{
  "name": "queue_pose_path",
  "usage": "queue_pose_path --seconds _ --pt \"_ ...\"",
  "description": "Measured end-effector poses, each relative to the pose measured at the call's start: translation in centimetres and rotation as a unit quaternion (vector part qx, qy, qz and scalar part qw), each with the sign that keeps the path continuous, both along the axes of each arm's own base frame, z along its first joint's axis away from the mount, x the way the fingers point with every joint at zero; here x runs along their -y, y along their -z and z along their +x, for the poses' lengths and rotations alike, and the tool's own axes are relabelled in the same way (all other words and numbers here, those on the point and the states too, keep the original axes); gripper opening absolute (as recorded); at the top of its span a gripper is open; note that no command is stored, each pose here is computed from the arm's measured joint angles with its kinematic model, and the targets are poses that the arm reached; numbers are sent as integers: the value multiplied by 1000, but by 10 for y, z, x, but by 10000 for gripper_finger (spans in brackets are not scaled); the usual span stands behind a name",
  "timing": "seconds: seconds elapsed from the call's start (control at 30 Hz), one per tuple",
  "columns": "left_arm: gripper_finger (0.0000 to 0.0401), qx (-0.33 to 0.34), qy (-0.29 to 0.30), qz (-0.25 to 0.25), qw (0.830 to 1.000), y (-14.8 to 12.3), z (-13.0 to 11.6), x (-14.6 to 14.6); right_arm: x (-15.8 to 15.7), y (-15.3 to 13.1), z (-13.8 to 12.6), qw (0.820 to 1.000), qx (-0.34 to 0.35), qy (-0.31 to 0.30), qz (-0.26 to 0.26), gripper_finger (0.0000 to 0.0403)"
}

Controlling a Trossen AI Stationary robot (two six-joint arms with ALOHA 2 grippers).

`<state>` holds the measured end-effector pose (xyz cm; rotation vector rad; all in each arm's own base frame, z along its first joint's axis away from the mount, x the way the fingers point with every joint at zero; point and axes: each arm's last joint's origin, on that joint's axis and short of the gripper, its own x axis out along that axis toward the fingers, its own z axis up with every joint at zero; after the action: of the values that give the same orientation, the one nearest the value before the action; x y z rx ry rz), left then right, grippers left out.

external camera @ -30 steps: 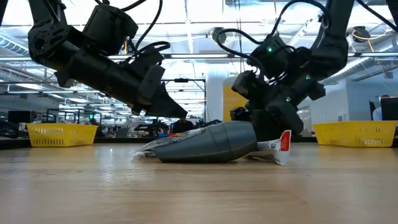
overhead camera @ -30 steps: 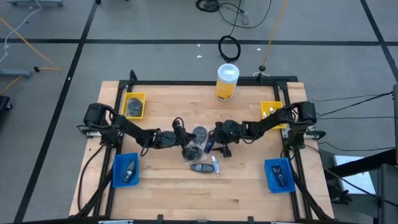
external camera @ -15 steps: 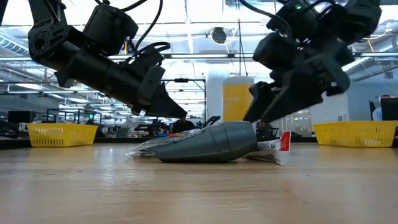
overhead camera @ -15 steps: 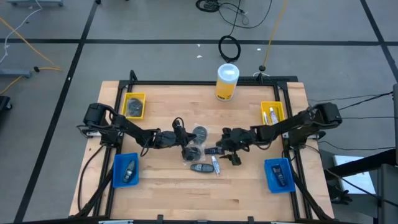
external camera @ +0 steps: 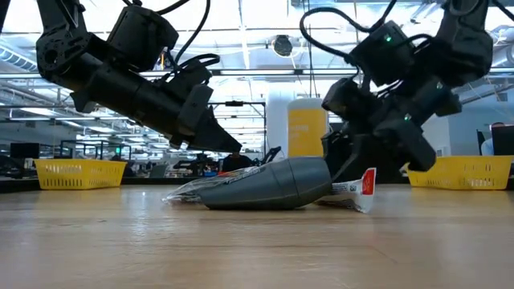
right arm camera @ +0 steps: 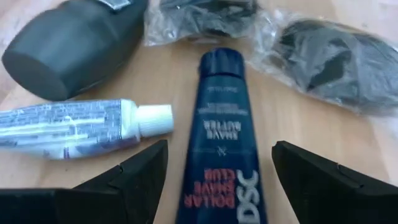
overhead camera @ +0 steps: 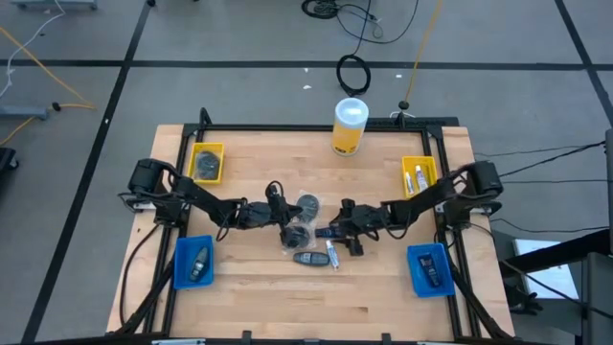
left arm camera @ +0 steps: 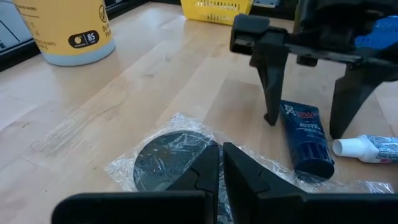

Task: Pick & Place Travel size toiletries
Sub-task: Put the blue shaving cream into the right blue bin

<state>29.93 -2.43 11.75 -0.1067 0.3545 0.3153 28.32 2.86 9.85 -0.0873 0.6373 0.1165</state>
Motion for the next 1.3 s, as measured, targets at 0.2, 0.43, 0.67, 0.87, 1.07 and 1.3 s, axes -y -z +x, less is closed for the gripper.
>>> queue_pose_path --seconds 0.2,0.43,0.67,0.87,1.07,1.3 --pt "21 -1 0 0 1000 0 0 0 8 8 4 1000 3 21 9 271" --pt "21 -1 0 0 1000 0 0 0 13 9 4 999 -3 37 20 222" --pt "21 -2 0 0 1000 0 0 0 14 -9 -5 999 -20 40 17 179" --pt "21 -4 0 1 1000 1 0 0 3 -44 -25 997 -39 43 46 170" --pt "21 -2 0 0 1000 0 0 0 -22 -81 -67 991 -84 34 102 169" --pt "21 -2 0 0 1000 0 0 0 -46 -126 -127 954 -237 75 166 169"
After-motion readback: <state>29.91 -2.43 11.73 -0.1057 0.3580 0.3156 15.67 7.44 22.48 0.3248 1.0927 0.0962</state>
